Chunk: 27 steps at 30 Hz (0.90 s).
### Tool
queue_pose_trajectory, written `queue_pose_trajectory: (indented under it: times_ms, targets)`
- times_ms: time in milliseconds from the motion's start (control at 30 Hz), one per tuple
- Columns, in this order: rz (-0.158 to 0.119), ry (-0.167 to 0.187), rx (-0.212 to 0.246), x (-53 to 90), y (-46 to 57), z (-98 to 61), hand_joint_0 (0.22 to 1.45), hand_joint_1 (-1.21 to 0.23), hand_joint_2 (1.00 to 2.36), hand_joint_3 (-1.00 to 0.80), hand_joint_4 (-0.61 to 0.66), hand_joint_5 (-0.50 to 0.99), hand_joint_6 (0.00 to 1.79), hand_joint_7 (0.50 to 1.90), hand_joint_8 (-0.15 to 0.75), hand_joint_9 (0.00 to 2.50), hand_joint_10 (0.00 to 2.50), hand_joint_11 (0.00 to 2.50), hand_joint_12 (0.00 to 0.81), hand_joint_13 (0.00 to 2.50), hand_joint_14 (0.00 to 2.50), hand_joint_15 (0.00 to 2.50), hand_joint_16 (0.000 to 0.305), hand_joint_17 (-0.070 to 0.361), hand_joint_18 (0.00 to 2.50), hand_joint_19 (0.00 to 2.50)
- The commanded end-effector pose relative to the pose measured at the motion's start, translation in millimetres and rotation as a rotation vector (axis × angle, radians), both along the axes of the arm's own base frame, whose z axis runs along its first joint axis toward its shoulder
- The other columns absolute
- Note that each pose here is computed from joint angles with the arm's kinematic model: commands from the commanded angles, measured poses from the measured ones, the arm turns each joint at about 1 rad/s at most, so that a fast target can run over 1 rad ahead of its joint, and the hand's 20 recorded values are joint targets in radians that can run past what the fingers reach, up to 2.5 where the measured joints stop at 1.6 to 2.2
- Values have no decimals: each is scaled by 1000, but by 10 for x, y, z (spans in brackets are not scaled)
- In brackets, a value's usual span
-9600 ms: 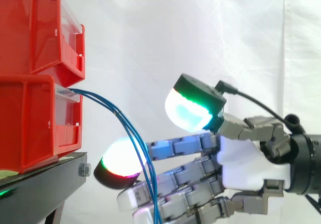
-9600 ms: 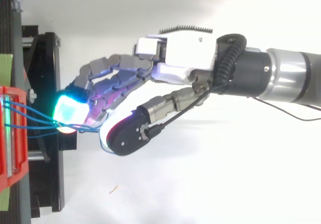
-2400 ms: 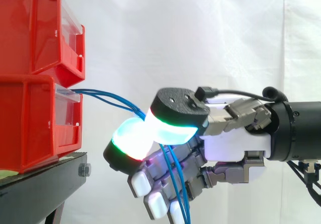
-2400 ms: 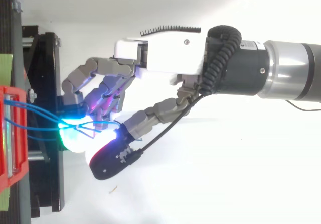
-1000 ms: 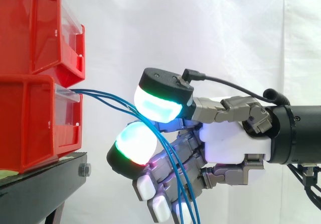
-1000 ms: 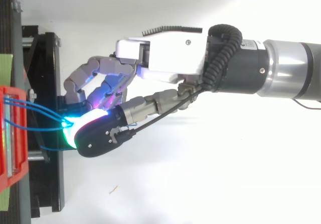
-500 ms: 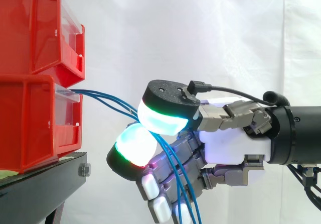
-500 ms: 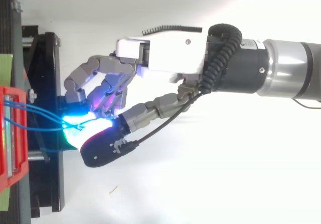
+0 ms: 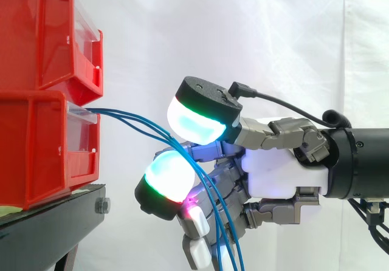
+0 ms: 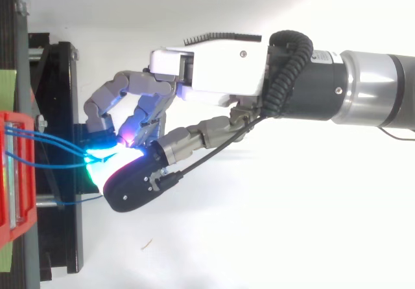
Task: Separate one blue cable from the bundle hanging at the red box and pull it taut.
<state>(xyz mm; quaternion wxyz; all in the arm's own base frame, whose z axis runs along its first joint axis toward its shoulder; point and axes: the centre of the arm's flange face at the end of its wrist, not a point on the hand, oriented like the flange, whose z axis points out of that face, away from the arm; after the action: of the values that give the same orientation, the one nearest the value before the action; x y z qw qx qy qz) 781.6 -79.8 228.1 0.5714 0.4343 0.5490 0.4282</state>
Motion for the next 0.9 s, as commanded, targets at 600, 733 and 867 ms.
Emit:
queue_pose_trajectory:
  times_ms: [600, 733, 867]
  targets:
    - [0, 2, -2, 0, 1, -7, 723, -866, 1000, -500, 104, -184, 934, 1169, 343, 942, 21, 970, 384, 1007, 21, 593, 50, 113, 1058, 526]
    - [0, 0, -2, -1, 1, 5, 566, -794, 1000, -500, 138, -167, 927, 1143, 352, 992, 21, 949, 385, 1024, 20, 604, 51, 114, 1072, 553]
    - [0, 0, -2, -1, 1, 5, 484, -570, 1000, -500, 148, -157, 920, 1099, 373, 1028, 18, 931, 405, 1057, 18, 604, 56, 125, 1125, 551]
